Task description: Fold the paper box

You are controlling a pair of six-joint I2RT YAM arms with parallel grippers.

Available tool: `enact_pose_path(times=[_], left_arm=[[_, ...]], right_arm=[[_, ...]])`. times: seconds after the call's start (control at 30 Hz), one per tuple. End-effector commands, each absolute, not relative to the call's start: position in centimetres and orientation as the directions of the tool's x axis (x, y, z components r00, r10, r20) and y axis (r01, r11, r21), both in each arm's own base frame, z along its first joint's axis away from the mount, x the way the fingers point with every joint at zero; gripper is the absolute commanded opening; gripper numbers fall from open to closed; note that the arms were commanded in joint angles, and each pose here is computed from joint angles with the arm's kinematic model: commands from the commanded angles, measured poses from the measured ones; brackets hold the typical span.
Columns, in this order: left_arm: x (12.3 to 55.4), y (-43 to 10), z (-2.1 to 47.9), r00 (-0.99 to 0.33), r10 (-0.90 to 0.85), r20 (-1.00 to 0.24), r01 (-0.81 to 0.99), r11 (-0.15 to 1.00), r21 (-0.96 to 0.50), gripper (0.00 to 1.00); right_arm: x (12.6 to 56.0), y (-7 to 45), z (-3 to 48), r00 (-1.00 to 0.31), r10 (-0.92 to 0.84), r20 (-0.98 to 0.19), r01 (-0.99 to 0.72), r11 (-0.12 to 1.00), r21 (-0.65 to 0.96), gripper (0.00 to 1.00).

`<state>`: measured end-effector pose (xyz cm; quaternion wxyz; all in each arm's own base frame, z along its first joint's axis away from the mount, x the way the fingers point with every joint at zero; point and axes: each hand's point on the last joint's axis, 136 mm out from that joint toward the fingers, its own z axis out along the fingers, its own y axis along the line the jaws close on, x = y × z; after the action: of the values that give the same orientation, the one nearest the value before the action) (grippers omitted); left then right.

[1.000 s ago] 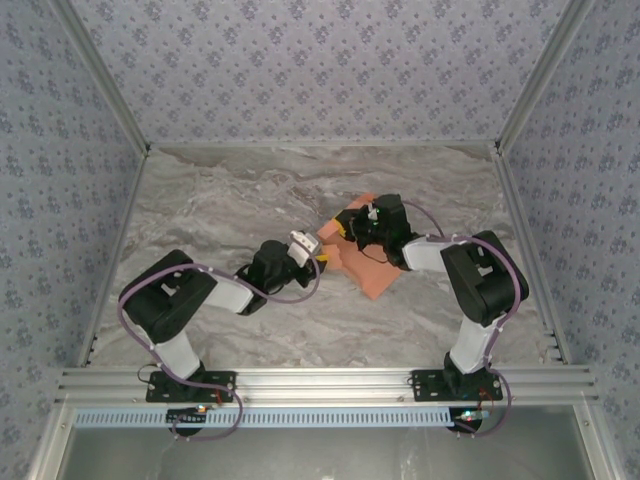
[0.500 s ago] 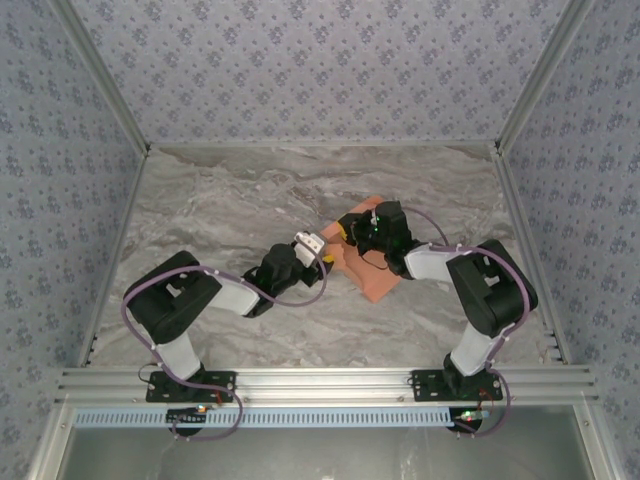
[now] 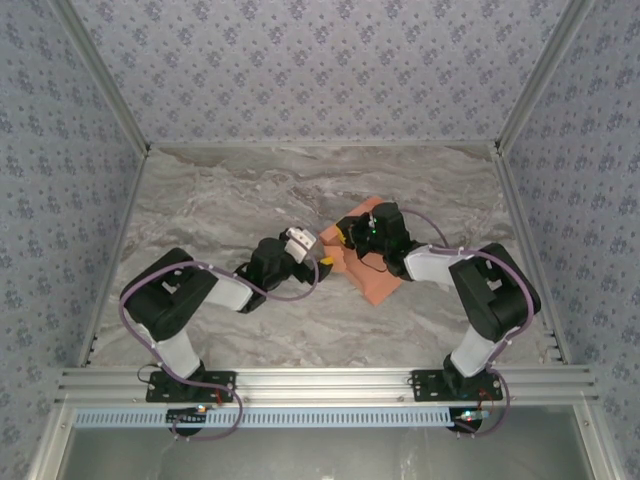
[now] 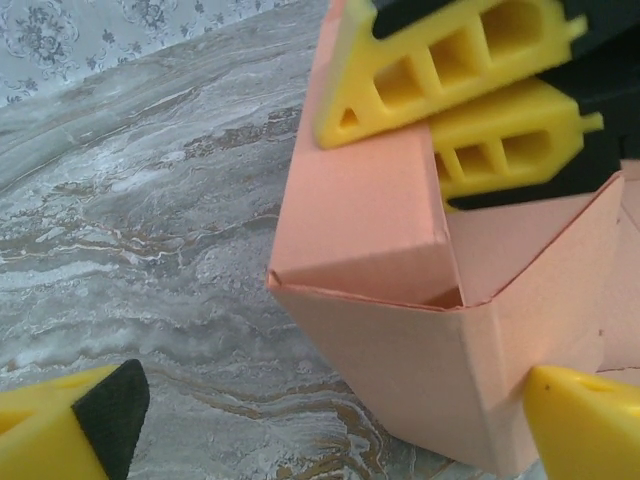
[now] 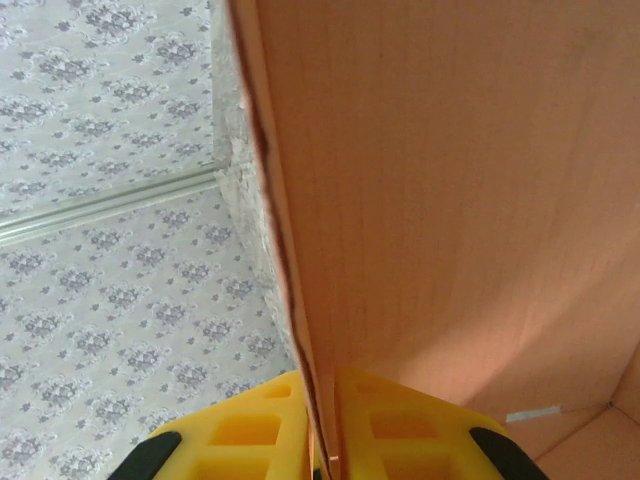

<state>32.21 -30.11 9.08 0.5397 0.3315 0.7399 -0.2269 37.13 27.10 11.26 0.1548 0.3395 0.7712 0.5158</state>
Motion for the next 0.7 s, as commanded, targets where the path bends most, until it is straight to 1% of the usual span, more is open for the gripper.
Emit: enact_pose_path(times=[0.0, 0.2, 0.3, 0.47, 0.57, 0.67], left_arm=[[31.7, -30.5, 10.6, -0.134, 0.217, -0.967, 0.770, 0.637, 0.036, 0.99], [30.3, -30.8, 10.2, -0.142, 0.236, -0.961, 0.838, 0.546, 0.010, 0.99], [30.3, -30.8, 10.1, -0.175, 0.207, -0.963, 0.831, 0.555, -0.031, 0.99], [30.7, -30.1, 9.3, -0.261, 0.094, -0.961, 0.775, 0.613, -0.151, 0.99], [30.3, -30.3, 8.8, -0.319, 0.050, -0.947, 0.765, 0.604, -0.225, 0.99], [29.9, -30.2, 9.3, -0.353, -0.013, -0.935, 0.751, 0.592, -0.292, 0.99]], right_arm=[[34.5, 26.8, 7.9, -0.718, 0.676, 0.165, 0.480, 0.310, 0.820, 0.14], [34.2, 26.4, 7.6, -0.712, 0.684, 0.161, 0.494, 0.324, 0.807, 0.15], [34.1, 26.4, 7.4, -0.703, 0.693, 0.162, 0.500, 0.319, 0.805, 0.16], [34.1, 25.9, 7.6, -0.672, 0.723, 0.159, 0.501, 0.286, 0.817, 0.15], [34.0, 25.5, 7.9, -0.657, 0.738, 0.154, 0.497, 0.270, 0.825, 0.15], [34.2, 25.1, 8.5, -0.641, 0.754, 0.145, 0.490, 0.256, 0.834, 0.15]])
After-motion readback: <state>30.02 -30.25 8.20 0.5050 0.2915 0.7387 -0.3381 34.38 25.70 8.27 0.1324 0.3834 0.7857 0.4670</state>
